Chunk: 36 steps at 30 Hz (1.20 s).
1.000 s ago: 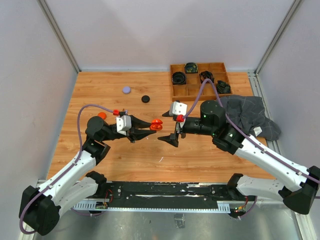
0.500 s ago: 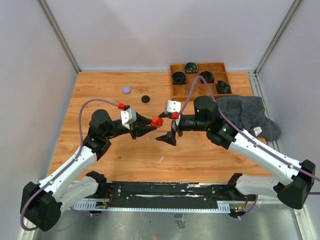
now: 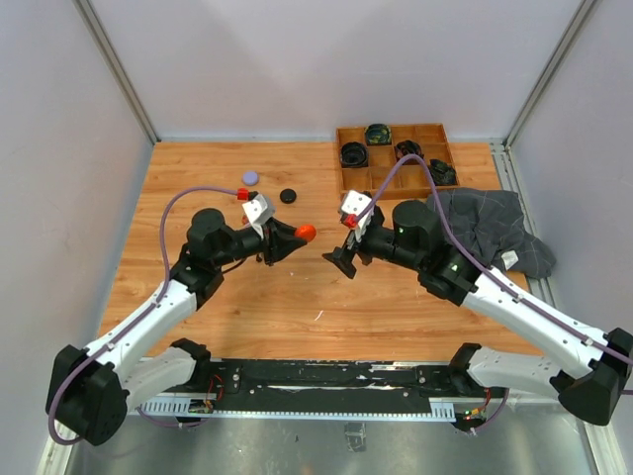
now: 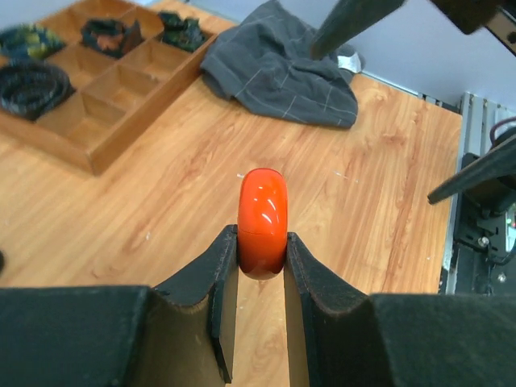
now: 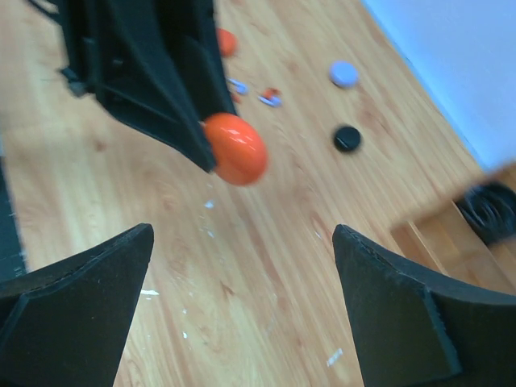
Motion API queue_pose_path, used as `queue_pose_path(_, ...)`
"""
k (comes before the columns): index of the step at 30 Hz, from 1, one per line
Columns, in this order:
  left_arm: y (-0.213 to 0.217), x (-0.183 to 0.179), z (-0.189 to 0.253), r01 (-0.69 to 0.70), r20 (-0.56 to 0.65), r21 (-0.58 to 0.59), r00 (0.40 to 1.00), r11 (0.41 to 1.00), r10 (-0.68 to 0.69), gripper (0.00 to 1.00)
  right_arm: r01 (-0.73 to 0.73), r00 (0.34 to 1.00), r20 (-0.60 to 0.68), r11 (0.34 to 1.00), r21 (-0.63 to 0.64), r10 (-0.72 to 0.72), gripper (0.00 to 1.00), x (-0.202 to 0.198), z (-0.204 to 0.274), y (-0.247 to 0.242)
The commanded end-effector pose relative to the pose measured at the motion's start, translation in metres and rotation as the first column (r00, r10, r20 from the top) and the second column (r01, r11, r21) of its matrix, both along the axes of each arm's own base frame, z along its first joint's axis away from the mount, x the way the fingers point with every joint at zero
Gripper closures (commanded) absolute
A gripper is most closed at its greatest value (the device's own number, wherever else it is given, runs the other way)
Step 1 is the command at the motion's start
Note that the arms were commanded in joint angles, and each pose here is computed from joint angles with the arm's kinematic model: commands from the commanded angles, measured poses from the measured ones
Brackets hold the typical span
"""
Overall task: Insert the wireless bluetooth earbuds into the charging case
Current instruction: Open the charging case, then place the charging case at the center of the board.
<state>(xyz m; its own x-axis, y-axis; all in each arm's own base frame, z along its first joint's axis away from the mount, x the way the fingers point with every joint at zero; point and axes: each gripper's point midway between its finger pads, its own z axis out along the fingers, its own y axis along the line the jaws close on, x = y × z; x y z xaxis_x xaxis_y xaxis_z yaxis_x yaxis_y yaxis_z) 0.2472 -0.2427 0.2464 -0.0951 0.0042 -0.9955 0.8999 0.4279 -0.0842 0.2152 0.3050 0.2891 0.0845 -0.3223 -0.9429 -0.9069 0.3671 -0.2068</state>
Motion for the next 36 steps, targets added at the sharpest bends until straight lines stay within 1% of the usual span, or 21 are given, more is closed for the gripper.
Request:
queue_pose_path(1,0.004,0.021,-0.009,-0.129,-0.197,-0.018,0.973,0.991,0.123,0.95,0.366,0.931,0.005,0.930,-0.019,-0.366,0.06,0.040,-0.019,-0.045)
queue_pose_path(3,0.002,0.026,-0.016,-0.152,-0.285,-0.010,0.948,0.988,0.143,0.95,0.463,0.886,0.001,0.886,-0.034,-0.463,0.06,0.046,-0.033,-0.064)
queue_pose_path(6,-0.002,0.032,-0.027,-0.191,-0.401,-0.017,0.900,0.981,0.168,0.97,0.537,0.844,-0.002,0.843,-0.021,-0.537,0.07,0.046,-0.041,-0.082)
queue_pose_path(11,-0.015,0.036,-0.054,-0.233,-0.527,-0.003,0.827,0.972,0.196,0.99,0.611,0.791,-0.027,0.790,0.047,-0.611,0.07,0.042,-0.050,-0.104)
queue_pose_path(14,-0.031,0.038,-0.077,-0.224,-0.626,0.019,0.757,0.974,0.186,1.00,0.642,0.766,-0.030,0.763,0.077,-0.642,0.07,0.041,-0.056,-0.115)
queue_pose_path(17,-0.050,0.039,-0.098,-0.216,-0.694,0.048,0.695,0.975,0.188,1.00,0.662,0.748,-0.021,0.745,0.082,-0.663,0.06,0.040,-0.061,-0.122)
queue_pose_path(24,-0.102,0.042,-0.135,-0.189,-0.775,0.084,0.605,0.978,0.183,1.00,0.681,0.731,-0.011,0.729,0.075,-0.682,0.06,0.039,-0.069,-0.131)
queue_pose_path(28,-0.132,0.040,-0.151,-0.169,-0.804,0.085,0.570,0.982,0.168,0.94,0.682,0.730,-0.007,0.728,0.077,-0.683,0.05,0.039,-0.070,-0.133)
queue_pose_path(32,-0.156,0.038,-0.173,-0.162,-0.826,0.108,0.535,0.981,0.179,0.94,0.685,0.727,-0.007,0.724,0.078,-0.687,0.06,0.040,-0.072,-0.134)
queue_pose_path(33,-0.160,0.037,-0.178,-0.161,-0.832,0.113,0.524,0.980,0.182,0.93,0.685,0.727,-0.007,0.724,0.077,-0.687,0.06,0.039,-0.072,-0.134)
queue_pose_path(34,-0.162,0.037,-0.182,-0.162,-0.836,0.119,0.516,0.980,0.187,0.89,0.687,0.725,-0.006,0.723,0.075,-0.688,0.05,0.040,-0.073,-0.135)
queue_pose_path(35,-0.163,0.036,-0.186,-0.167,-0.838,0.128,0.509,0.978,0.196,0.86,0.706,0.706,0.002,0.704,0.076,-0.708,0.05,0.041,-0.072,-0.139)
queue_pose_path(36,-0.162,0.036,-0.190,-0.173,-0.838,0.137,0.505,0.975,0.207,0.83,0.711,0.701,0.005,0.699,0.076,-0.713,0.05,0.042,-0.071,-0.141)
